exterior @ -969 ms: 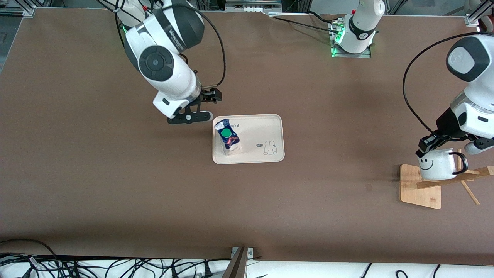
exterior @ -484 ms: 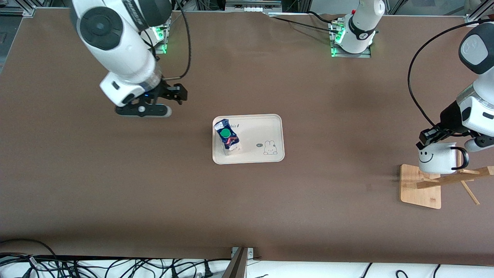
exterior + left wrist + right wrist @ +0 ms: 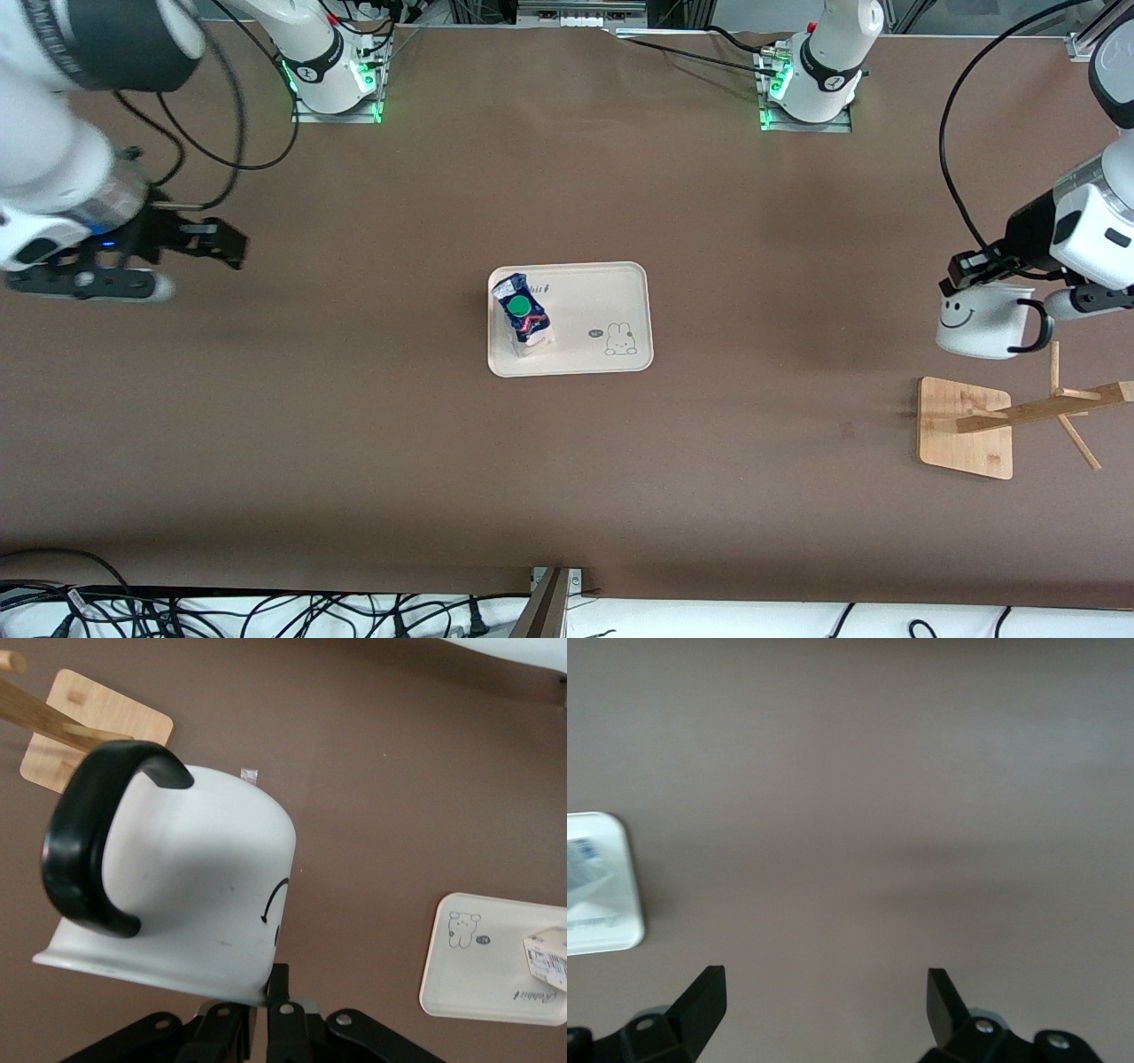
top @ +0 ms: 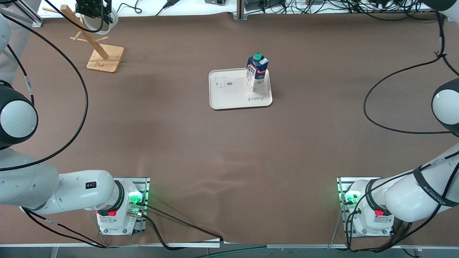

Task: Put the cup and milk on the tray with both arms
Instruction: 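Lift the mug off the wooden tree with the left gripper toward the tray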

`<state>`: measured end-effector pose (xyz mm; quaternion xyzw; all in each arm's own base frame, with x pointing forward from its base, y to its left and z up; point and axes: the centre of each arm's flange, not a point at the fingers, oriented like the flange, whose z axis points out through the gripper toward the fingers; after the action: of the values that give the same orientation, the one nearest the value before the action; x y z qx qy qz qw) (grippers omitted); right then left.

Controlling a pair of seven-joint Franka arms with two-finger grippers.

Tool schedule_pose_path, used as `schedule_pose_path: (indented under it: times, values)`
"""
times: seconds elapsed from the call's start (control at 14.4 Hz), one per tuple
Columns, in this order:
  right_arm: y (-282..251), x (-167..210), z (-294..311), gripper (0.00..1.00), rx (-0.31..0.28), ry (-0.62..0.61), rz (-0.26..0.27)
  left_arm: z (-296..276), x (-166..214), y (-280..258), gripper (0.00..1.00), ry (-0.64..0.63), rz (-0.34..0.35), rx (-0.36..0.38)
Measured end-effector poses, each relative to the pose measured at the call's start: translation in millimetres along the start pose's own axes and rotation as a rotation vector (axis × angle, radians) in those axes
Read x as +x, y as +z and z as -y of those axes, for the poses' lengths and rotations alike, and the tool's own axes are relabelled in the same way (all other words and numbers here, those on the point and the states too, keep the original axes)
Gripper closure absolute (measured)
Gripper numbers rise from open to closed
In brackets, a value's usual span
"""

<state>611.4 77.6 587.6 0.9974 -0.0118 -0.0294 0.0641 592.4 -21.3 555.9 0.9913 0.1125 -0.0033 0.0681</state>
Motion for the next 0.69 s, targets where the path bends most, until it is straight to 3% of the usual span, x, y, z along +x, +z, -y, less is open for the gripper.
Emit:
schedule_pose_path:
  times: [0.28,0.69]
  values:
    - [7,4,-62,0.00,-0.002,0.014,0.022,-36,-29,-4,0.91,0.115,0.152,0.030]
    - [25,13,-74,0.00,0.065,-0.011,0.039,-67,-45,6,0.91,0.186,0.217,0.047]
